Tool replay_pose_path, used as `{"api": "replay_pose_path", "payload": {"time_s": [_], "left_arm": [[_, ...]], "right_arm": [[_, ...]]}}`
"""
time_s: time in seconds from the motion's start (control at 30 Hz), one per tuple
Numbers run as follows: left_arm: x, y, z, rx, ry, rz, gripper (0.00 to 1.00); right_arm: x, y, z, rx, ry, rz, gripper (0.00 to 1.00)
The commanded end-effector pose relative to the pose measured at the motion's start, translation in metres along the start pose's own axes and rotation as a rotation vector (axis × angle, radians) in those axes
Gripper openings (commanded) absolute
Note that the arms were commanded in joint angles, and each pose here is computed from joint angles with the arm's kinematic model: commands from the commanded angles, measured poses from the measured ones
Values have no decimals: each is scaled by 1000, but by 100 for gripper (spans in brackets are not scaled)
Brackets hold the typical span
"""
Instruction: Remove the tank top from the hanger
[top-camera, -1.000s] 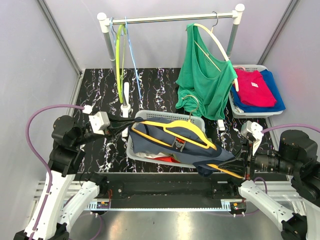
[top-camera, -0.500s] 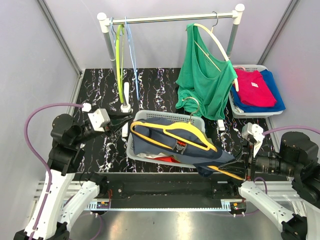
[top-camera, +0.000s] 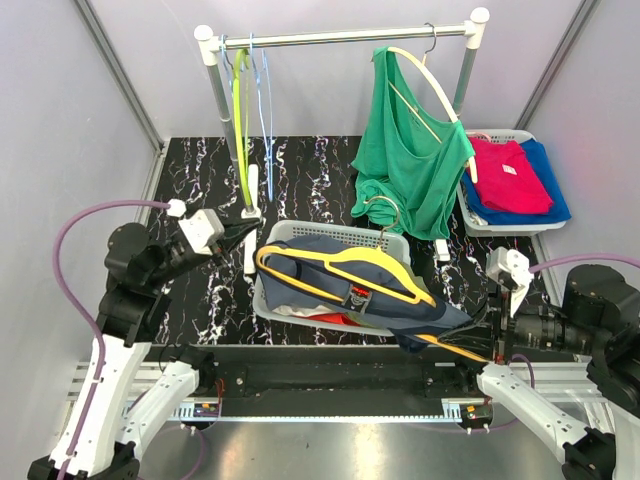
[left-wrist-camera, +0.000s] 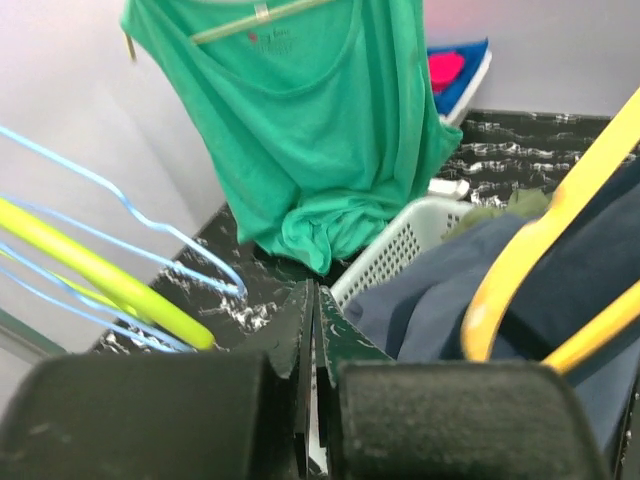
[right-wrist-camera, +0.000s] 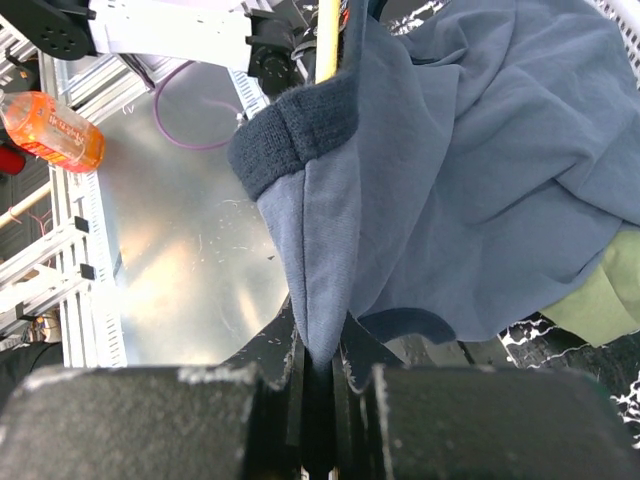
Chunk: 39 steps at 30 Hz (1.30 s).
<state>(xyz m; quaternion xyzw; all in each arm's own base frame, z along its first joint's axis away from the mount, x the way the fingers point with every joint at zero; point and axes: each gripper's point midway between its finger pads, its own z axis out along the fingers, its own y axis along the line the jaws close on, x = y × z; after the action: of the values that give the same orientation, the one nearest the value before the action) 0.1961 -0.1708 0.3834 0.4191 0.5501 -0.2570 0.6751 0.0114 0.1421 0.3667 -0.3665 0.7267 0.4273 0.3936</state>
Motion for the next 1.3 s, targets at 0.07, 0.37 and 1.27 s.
{"api": "replay_pose_path", "payload": {"time_s": [0.07,0.37,1.27], "left_arm": [[46,0,3,-12,84,-24,0],[48,-29,-7,78,106,-126,99],[84,-89,-21,356,142,-173,99]], "right_arm": [[-30,25,-13,-76,-121,-114,0],[-31,12,-13,-1,-116,-106,0],[-30,-7,-8,88,-127,-69,0]]}}
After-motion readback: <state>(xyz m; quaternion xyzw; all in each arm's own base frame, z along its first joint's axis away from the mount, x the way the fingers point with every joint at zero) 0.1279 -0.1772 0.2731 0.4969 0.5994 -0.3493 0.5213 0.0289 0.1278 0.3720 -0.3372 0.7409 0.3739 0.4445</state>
